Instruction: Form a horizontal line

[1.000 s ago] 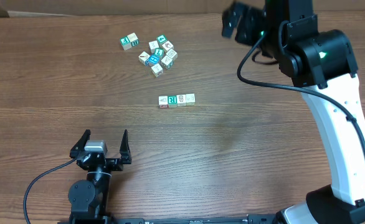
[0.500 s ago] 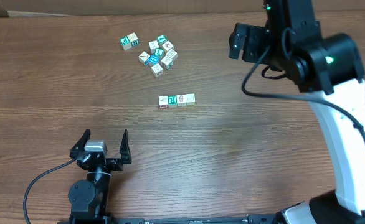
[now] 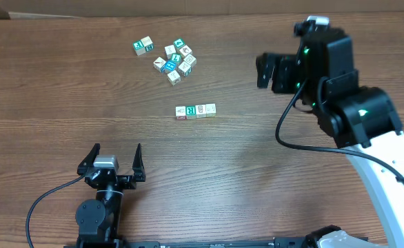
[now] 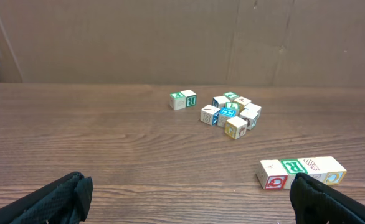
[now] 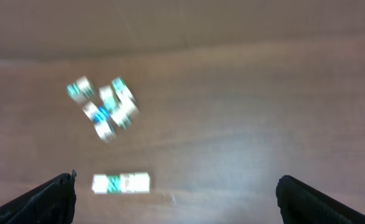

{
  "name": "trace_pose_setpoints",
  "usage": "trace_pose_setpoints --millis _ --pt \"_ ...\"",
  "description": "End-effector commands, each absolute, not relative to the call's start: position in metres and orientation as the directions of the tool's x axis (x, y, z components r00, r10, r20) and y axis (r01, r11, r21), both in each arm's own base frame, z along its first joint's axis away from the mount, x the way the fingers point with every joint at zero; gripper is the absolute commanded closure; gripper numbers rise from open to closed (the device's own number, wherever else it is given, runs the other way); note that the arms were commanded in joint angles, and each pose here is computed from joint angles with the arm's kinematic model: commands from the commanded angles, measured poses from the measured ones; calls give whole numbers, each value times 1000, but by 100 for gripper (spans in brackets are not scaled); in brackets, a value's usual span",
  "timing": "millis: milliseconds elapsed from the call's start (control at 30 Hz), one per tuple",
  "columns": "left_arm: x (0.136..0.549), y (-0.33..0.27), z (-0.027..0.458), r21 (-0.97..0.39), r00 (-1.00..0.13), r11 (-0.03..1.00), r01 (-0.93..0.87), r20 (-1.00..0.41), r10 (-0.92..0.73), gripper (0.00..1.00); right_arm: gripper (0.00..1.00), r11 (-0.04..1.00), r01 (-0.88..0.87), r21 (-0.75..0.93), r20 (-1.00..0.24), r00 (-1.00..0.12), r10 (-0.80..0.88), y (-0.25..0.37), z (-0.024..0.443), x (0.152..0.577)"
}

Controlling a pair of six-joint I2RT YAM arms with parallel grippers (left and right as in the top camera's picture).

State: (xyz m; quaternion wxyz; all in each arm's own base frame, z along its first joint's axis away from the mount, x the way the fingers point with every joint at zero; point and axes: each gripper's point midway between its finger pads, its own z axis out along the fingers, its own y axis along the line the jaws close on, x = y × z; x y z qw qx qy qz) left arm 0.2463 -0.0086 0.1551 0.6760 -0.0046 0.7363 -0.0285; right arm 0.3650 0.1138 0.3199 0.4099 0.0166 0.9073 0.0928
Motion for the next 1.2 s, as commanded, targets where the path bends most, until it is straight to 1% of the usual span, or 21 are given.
trace_pose_setpoints --millis 0,200,367,433,700,900,1033,1167 --pt "246 -10 156 -29 -78 999 37 -997 -26 0 0 983 -45 177 -738 -667 102 107 316 353" --pt "246 -10 156 -29 -78 999 37 -997 -26 0 0 985 -42 169 -718 -689 94 106 310 347" --pt "246 -10 156 -29 -78 999 37 -997 -26 1 0 975 -80 205 -709 -699 92 113 305 340" --pt "246 -10 156 -29 -78 999 37 -997 -26 0 0 970 -97 222 -720 -687 96 117 302 342" --pt "246 -10 156 -29 -78 999 37 -997 -26 0 0 946 -166 279 -783 -610 124 129 272 347" --pt "246 -10 156 -29 -78 999 37 -997 -26 1 0 927 -216 307 -835 -528 154 134 255 350" --pt "246 -10 156 -29 -78 999 37 -997 -26 0 0 913 -253 320 -875 -448 182 138 260 356" --pt "246 -10 156 -29 -78 999 37 -997 -26 0 0 899 -305 315 -913 -357 199 142 278 360"
